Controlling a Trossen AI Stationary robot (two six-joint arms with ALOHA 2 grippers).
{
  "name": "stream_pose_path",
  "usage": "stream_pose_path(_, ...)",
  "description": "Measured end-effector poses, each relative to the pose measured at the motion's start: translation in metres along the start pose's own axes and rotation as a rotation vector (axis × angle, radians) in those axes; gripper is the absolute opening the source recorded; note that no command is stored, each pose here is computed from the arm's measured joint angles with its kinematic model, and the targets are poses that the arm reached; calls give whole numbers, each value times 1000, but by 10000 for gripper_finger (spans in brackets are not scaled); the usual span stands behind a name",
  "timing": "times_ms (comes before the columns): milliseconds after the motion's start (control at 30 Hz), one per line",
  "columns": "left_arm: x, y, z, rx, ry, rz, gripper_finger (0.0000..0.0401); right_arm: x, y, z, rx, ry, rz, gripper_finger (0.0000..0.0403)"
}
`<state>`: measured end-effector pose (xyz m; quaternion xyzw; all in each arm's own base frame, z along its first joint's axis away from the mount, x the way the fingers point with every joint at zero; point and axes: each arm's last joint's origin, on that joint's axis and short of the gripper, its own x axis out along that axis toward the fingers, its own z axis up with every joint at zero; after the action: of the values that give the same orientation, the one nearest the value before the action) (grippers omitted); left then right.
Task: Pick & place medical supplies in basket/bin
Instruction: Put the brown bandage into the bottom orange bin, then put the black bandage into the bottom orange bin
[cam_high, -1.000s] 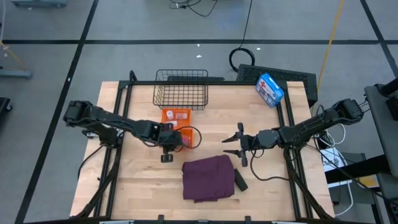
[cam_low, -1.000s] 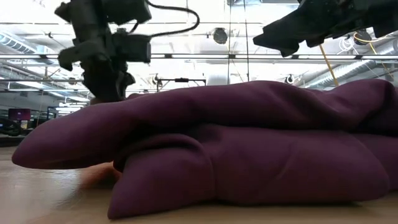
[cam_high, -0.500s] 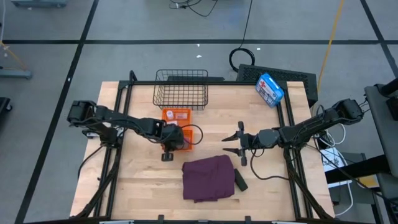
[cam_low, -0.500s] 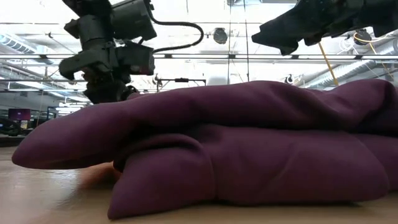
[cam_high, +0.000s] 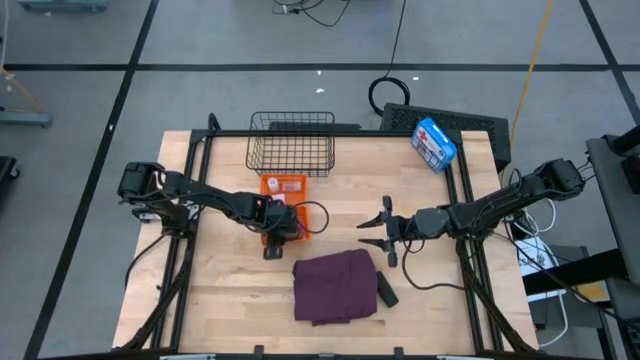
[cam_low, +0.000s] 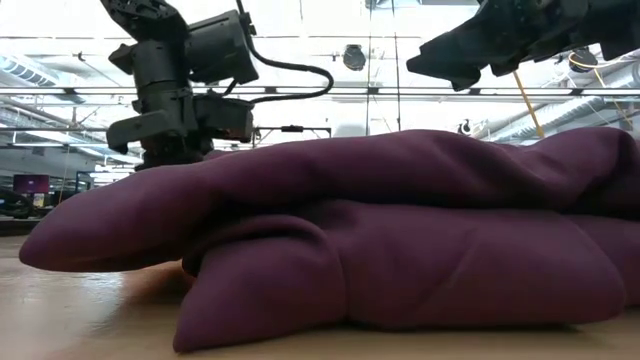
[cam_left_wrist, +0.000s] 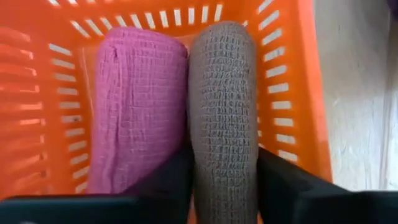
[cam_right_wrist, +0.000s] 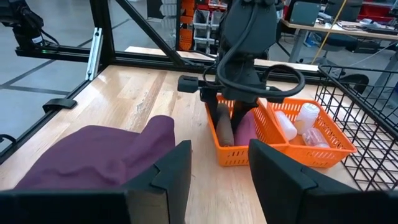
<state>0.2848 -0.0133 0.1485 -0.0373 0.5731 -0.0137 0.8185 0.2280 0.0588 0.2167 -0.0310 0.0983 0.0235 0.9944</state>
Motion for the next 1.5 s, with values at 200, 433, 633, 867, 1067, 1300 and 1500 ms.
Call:
stream_pose_path(200, -1, 0, 1, -5, -9, 8, 225, 0, 0, -1, -3, 8, 0, 151)
stream_pose_path(433, -4, 0, 1, -36, -11, 8, 252, 0, 0, -1, -3, 8, 1, 153)
stream_pose_path(633, -15, -1, 0, -7, -27, 7, 240, 0, 0, -1, -3, 8, 1, 153)
stream_pose_path(867, -46, -2, 2, -20, -138, -4, 228, 0, 0, -1, -4, 15, 1, 153)
stream_pose_path(1067, -55, -2, 5, -42, -203, -6, 232, 0, 0, -1, -4, 15, 2, 155)
stream_pose_path(1300, -64, -2, 5, -28, -244, 19, 235, 0, 1, -2, 18, 24, 5, 151)
stream_pose_path(1500, -104, -13, -2, -89, -391, -12, 237, -1, 0, -3, 15, 39, 6, 153)
